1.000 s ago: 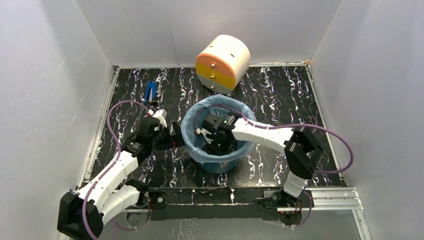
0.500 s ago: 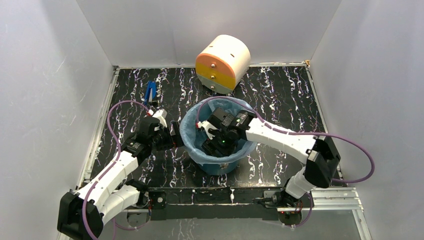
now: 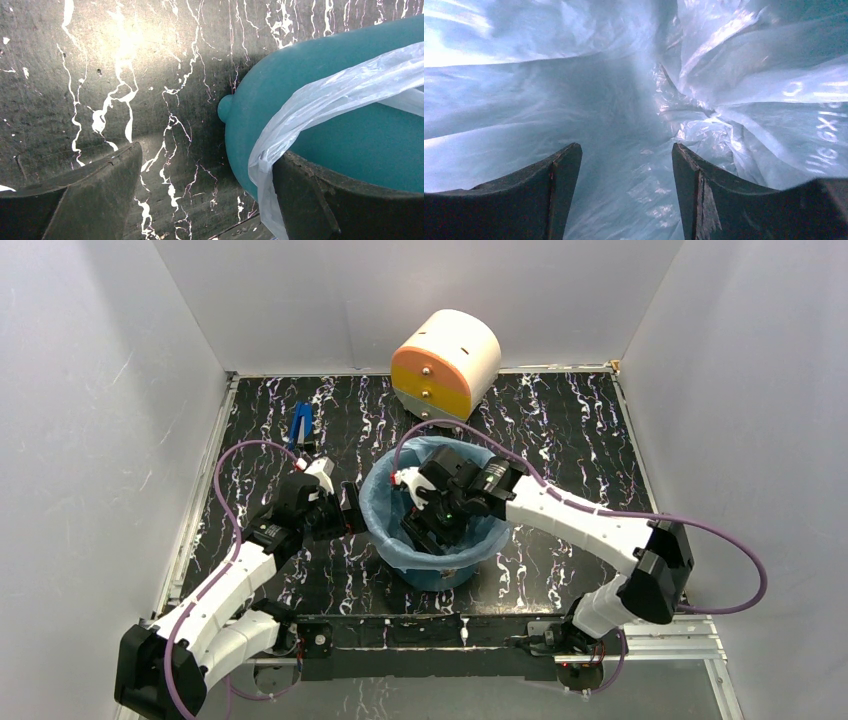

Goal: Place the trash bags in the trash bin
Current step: Adjust the trash bag in the trash bin.

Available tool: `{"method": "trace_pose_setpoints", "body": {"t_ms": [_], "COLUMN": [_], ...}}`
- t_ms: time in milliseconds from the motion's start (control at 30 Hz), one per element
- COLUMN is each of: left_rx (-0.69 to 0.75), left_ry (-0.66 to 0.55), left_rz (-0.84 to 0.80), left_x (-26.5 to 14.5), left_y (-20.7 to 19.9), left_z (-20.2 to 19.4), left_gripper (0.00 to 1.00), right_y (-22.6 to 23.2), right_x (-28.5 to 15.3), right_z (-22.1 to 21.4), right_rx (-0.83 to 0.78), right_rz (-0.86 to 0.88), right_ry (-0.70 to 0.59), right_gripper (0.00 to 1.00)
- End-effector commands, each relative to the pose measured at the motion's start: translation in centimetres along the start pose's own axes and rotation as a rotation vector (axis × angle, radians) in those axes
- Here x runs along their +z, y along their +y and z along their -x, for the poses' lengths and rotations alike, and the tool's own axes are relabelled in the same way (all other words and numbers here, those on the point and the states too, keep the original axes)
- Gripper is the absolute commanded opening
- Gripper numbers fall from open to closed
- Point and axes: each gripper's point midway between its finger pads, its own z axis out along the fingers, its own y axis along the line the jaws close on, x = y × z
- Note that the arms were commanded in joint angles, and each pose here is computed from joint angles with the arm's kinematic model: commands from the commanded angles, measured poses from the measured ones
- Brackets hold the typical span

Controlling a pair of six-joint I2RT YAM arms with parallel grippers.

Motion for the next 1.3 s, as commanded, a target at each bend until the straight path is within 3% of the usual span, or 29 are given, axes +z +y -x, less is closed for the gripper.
{"method": "trace_pose_setpoints", "body": {"t_ms": [0, 267, 367, 467, 633, 733, 833, 933, 1067, 1167, 1267], "left_rx": [0.016, 0.018, 0.019, 0.021, 0.013, 0.009, 0.012, 0.014, 0.009, 0.015, 0.013], "left_ry": [-0.038, -0.034, -0.033, -0.035, -0.036, -0.040, -0.036, -0.031, -0.025, -0.033, -0.023], "left_rz": [-0.028, -0.022, -0.019, -0.018, -0.009, -0.009, -0.014, -0.013, -0.017, -0.018, -0.021], "left_x": [-0.7, -0.6, -0.6, -0.6, -0.6, -0.5, -0.6, -0.5, -0.4, -0.6, -0.6], "left_y": [-1.1, -0.9, -0.8, -0.8, -0.6, -0.6, -0.7, -0.6, -0.8, -0.8, -0.8], "left_z": [1.5, 1.2, 1.2, 1.2, 1.1, 1.2, 1.2, 1.1, 1.0, 1.2, 1.0], "left_gripper": [0.95, 0.95, 0.94, 0.95, 0.94, 0.94, 0.94, 0.95, 0.94, 0.95, 0.94], "right_y": [0.6, 2.1, -0.1, -3.7, -6.3, -10.2, -11.8, -12.6, -15.5, -19.2, -22.3], "right_x": [-4.7, -10.5, -15.1, -21.0, -26.0, -26.8, -28.2, -29.0, -25.4, -23.1, -21.5], "right_z": [3.8, 7.7, 9.4, 8.9, 6.7, 2.8, 0.9, 0.2, -0.9, -1.5, -3.7], "right_rx": [-0.075, -0.105, -0.045, 0.074, 0.234, 0.450, 0.514, 0.554, 0.631, 0.716, 0.902], "right_rz": [-0.067, -0.100, -0.288, -0.537, -0.710, -0.964, -1.077, -1.061, -1.044, -0.912, -0.687], "right_ry": [-0.189, -0.469, -0.672, -0.910, -1.118, -1.068, -1.043, -1.064, -0.910, -0.851, -0.829], "right_gripper": [0.77, 0.79, 0.82, 0.98, 0.99, 0.99, 0.99, 0.99, 0.99, 0.99, 0.99]}}
